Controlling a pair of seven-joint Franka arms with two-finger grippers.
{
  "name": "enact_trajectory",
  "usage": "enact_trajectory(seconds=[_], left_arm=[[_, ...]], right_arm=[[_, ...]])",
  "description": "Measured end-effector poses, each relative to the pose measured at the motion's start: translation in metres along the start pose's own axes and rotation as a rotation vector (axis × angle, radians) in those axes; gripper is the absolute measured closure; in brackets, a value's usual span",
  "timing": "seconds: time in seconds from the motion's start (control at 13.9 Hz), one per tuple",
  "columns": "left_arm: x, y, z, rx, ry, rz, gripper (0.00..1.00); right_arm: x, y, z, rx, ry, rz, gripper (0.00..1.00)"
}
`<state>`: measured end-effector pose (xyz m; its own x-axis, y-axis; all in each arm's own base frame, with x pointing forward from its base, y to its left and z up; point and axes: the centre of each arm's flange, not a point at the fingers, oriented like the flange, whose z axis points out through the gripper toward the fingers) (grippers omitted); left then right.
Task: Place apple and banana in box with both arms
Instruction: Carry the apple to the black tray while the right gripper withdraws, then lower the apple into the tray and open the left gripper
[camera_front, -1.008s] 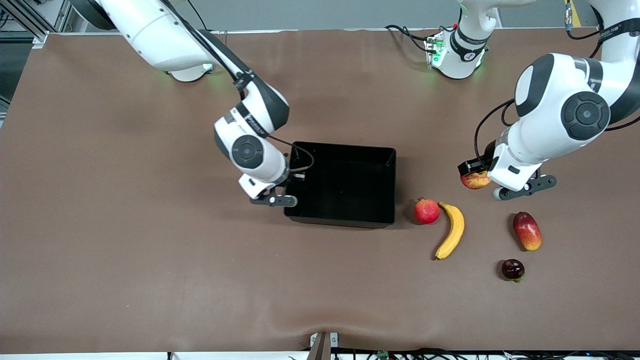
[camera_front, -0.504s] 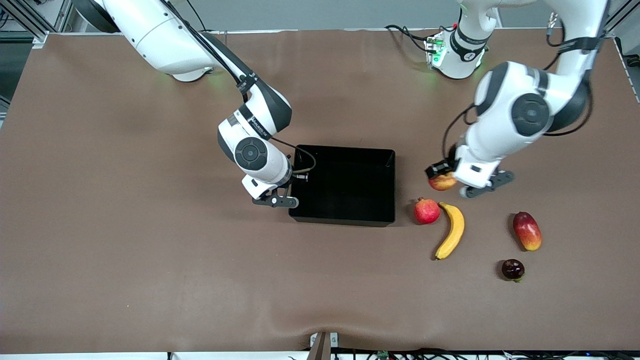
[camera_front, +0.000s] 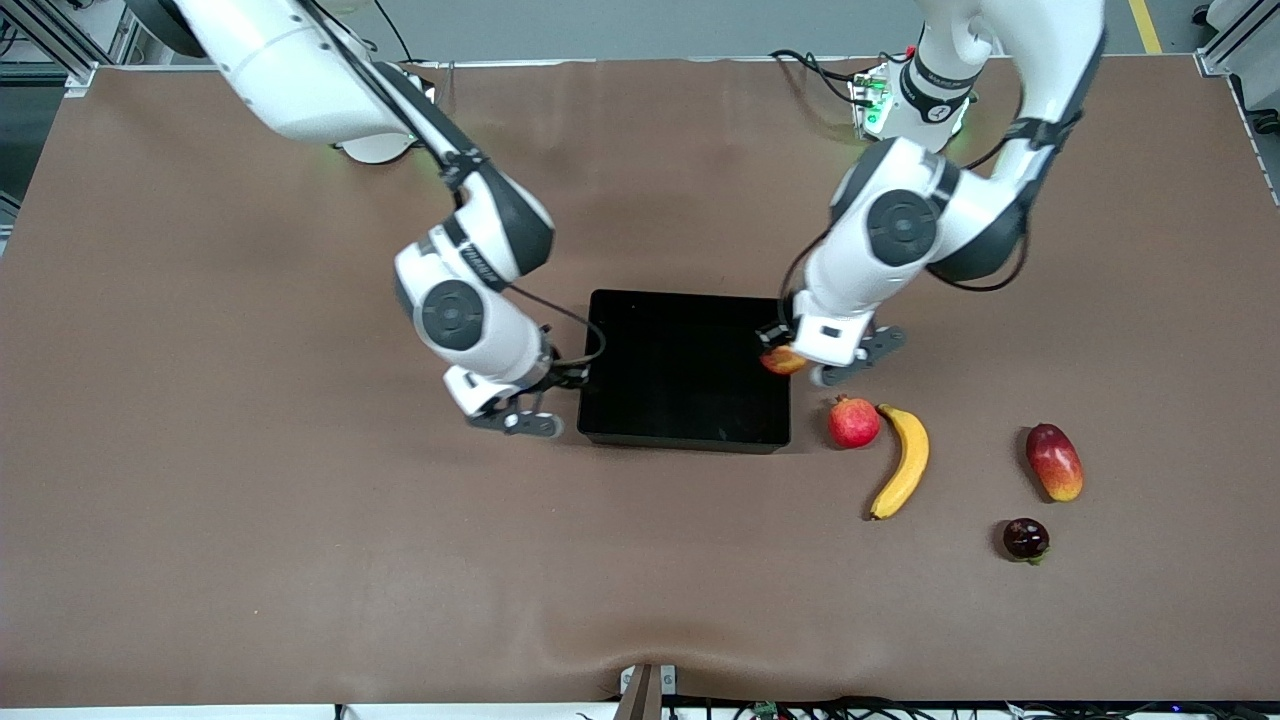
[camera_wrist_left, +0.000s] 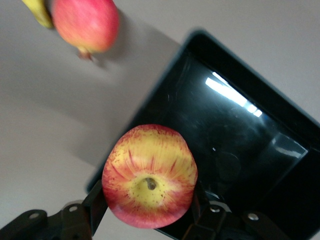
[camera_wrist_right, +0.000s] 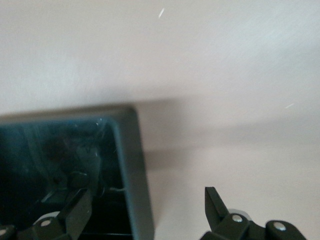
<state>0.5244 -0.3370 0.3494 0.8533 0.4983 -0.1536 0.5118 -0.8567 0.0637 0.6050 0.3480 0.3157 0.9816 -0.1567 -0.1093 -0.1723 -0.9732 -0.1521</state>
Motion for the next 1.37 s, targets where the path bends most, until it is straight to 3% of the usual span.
enact_trajectory(seconds=[0.36,0.79,1.15,1.37], left_arm=[[0.004,0.020,0.051,0.014,-0.026,0.004,0.29],[0.006,0.025,0.123,0.033,-0.038,0.038,0.29],[0.006,0.025,0.134,0.049,-0.032,0.055,0.29],[0.008,0.027,0.131,0.050,-0.012,0.073,0.02]], right_arm=[[0.044,0.084,-0.078,-0.015,0.034,-0.039,0.00],[0.054,0.173,-0.170,-0.080,0.036,-0.126,0.00],[0.062,0.274,-0.267,-0.145,0.130,-0.214,0.00],[0.034,0.293,-0.327,-0.156,0.188,-0.199,0.00]])
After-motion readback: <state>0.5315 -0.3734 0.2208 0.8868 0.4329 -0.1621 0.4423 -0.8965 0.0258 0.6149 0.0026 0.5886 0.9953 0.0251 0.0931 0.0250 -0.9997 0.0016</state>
